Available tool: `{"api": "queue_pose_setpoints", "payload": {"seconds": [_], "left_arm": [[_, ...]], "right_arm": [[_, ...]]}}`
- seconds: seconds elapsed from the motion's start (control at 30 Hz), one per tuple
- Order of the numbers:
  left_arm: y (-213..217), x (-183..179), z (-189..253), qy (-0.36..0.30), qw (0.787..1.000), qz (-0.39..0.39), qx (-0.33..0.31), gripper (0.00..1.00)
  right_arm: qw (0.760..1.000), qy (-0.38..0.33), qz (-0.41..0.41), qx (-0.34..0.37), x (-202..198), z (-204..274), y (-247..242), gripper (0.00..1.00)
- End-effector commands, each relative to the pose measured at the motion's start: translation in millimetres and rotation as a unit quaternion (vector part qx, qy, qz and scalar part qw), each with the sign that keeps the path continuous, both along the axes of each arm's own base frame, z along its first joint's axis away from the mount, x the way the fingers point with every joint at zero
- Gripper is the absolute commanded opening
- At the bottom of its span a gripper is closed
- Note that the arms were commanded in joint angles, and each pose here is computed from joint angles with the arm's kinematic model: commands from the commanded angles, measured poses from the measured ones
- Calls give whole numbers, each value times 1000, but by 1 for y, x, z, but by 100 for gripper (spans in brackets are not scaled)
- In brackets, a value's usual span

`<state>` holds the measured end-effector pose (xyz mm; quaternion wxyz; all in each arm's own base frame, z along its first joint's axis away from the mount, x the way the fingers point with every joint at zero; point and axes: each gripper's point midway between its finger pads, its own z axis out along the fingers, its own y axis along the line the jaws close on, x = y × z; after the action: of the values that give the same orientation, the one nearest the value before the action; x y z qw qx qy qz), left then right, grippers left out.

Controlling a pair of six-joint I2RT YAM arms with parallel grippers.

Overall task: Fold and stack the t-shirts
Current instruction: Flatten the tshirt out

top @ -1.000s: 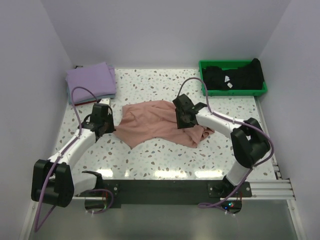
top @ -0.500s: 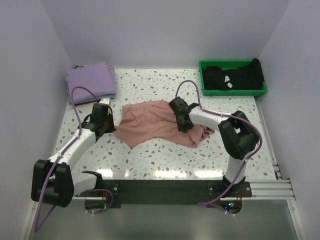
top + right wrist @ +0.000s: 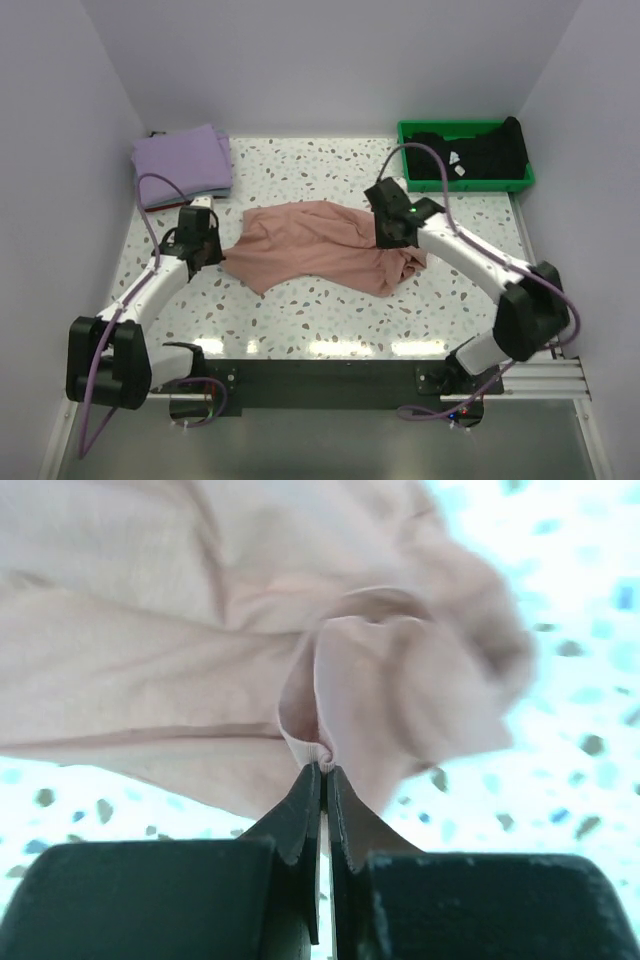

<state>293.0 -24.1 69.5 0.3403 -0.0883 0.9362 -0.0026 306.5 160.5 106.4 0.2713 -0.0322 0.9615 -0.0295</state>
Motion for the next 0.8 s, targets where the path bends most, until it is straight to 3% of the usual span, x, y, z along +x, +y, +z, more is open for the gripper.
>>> {"api": "queue_pose_setpoints", "payload": {"seconds": [0.0, 0.07, 0.3, 0.33, 0.37, 0.47, 0.53, 0.77], "left_arm": [[23, 23, 14, -30, 999, 16, 37, 0], [36, 28, 16, -25, 997, 30, 63, 0], [60, 26, 12, -16, 994, 75, 78, 0], [61, 25, 12, -16, 994, 77, 78, 0], [61, 24, 13, -17, 994, 75, 78, 0], [55, 26, 13, -23, 996, 62, 66, 0], [50, 28, 14, -26, 997, 53, 55, 0], [42, 29, 13, -28, 998, 37, 39, 0]], "right_arm": [[998, -26, -59, -3, -34, 46, -47, 0], [996, -31, -81, 0, -57, 50, -65, 0], [984, 49, -170, 2, -151, 14, -109, 1], [981, 60, -186, 6, -162, 8, -112, 5], [980, 58, -188, 19, -168, 9, -113, 19], [977, 68, -199, 36, -183, 9, -115, 46], [977, 63, -198, 50, -185, 9, -113, 53], [971, 114, -192, 89, -187, -30, -87, 50]]}}
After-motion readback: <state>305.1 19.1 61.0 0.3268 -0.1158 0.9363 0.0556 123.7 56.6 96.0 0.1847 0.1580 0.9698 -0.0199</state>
